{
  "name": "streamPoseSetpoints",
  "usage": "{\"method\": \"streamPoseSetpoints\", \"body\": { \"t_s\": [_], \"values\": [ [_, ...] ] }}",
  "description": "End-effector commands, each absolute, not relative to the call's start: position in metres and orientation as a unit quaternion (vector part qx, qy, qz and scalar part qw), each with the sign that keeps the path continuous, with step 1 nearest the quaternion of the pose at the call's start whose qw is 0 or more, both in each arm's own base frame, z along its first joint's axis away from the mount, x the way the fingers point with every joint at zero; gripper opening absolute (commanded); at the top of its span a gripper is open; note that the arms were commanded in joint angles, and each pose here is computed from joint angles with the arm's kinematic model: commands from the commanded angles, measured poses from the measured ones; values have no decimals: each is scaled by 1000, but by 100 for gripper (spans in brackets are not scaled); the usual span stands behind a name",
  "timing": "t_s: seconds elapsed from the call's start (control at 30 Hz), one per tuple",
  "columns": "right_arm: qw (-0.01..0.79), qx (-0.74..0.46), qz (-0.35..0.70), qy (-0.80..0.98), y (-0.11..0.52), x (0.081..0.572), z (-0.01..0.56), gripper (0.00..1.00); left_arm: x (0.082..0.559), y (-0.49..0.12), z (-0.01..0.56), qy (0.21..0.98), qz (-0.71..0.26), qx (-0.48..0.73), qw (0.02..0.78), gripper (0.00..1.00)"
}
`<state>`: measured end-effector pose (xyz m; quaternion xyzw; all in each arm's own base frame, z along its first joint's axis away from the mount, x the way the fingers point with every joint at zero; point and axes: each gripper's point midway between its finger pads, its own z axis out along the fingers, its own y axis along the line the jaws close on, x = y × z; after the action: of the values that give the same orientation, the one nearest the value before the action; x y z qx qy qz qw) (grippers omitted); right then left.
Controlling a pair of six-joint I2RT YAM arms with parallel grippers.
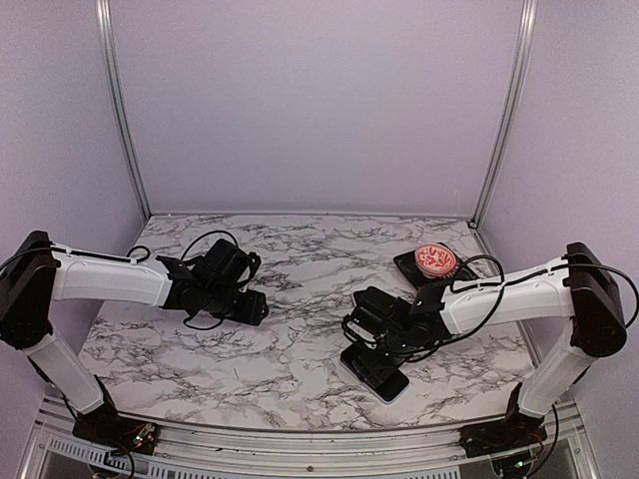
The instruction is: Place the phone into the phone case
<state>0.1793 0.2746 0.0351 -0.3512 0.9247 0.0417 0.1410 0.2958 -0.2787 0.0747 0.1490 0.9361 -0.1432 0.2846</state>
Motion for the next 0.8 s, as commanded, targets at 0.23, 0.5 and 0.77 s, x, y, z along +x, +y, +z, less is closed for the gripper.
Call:
{"method": "streamPoseSetpoints", "body": {
  "t_s": [0.23,0.5,0.77],
  "values": [
    [103,-367,8,925,266,173,43,99,298,-279,78,937,-128,160,283,57],
    [30,-355,15,934,249,159,18,99,295,-276,76,938,-126,160,280,57],
    [0,-353,25,935,244,154,0,98,296,-279,79,937,-130,160,281,57]
  ]
}}
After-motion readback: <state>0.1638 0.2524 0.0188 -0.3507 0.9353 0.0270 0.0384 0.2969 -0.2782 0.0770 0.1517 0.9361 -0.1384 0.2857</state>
